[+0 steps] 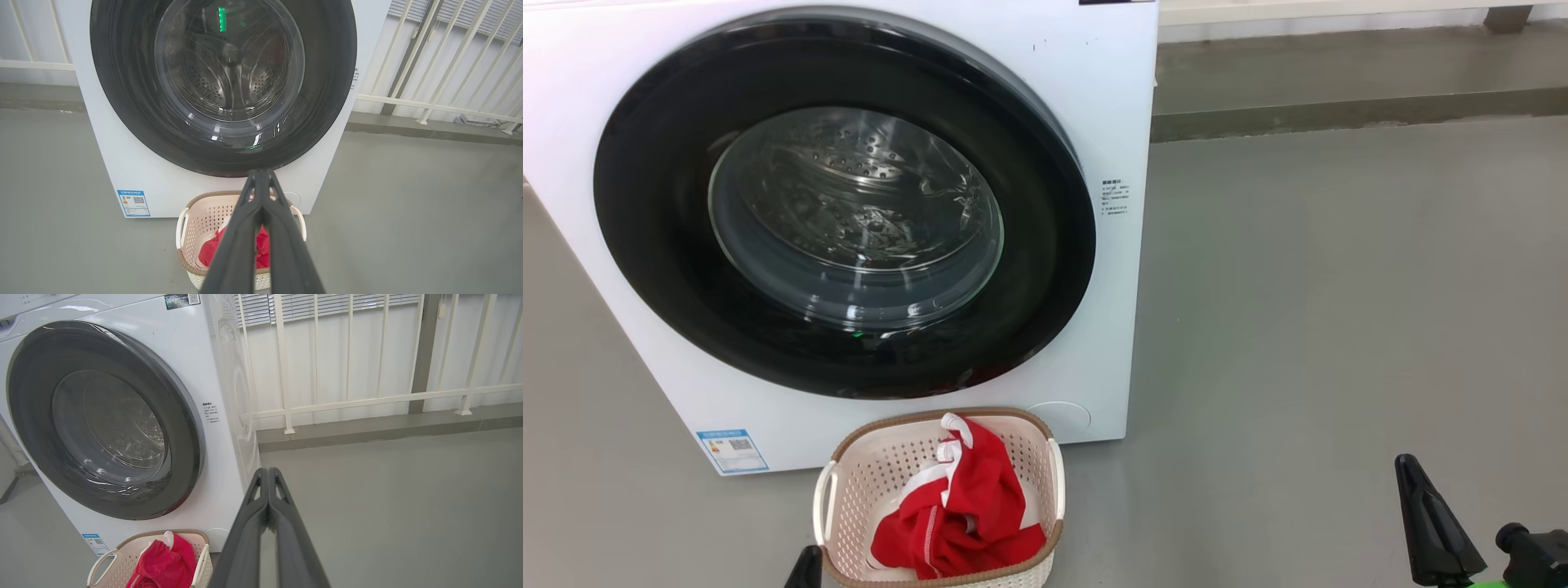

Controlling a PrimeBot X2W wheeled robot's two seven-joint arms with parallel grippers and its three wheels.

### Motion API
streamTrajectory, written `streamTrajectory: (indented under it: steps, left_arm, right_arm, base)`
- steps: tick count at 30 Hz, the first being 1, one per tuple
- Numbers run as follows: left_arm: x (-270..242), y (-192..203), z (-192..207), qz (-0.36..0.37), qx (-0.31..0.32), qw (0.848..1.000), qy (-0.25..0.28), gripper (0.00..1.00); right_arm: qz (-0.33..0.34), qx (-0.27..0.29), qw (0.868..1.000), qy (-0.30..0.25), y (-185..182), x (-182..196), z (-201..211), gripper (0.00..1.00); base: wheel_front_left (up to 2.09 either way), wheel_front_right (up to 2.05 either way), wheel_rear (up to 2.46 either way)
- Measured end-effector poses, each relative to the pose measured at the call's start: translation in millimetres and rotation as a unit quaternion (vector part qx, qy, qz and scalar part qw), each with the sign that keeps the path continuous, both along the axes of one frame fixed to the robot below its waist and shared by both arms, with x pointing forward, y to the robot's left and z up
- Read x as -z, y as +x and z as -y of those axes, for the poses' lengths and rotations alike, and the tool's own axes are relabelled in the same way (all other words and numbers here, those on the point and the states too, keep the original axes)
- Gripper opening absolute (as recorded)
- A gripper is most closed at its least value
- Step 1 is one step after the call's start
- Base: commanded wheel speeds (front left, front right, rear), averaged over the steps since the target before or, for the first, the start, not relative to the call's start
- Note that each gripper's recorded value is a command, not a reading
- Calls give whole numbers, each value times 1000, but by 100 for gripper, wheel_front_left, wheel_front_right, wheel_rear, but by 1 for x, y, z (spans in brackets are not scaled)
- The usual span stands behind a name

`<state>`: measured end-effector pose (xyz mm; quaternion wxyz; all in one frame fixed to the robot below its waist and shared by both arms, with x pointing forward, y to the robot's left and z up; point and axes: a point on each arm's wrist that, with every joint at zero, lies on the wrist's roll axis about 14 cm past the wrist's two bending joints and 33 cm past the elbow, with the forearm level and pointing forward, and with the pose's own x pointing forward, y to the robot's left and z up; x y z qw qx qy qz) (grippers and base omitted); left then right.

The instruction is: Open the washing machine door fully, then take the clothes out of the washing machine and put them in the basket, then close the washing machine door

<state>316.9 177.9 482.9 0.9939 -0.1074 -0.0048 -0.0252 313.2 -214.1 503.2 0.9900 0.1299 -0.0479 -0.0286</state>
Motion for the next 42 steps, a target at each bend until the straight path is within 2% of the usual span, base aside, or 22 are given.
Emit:
streamTrajectory:
  steps: [20, 42]
  left_arm:
    - [9, 5, -7, -30, -22, 994, -105, 0]
    - [13, 15, -11, -50, -40, 971, -228, 0]
  right_arm:
    - [-24, 11, 994, 104, 4, 13, 5, 0]
    - [-37, 15, 973, 226, 17, 19, 6, 0]
  base:
    - [0, 0, 0]
    - [0, 0, 0]
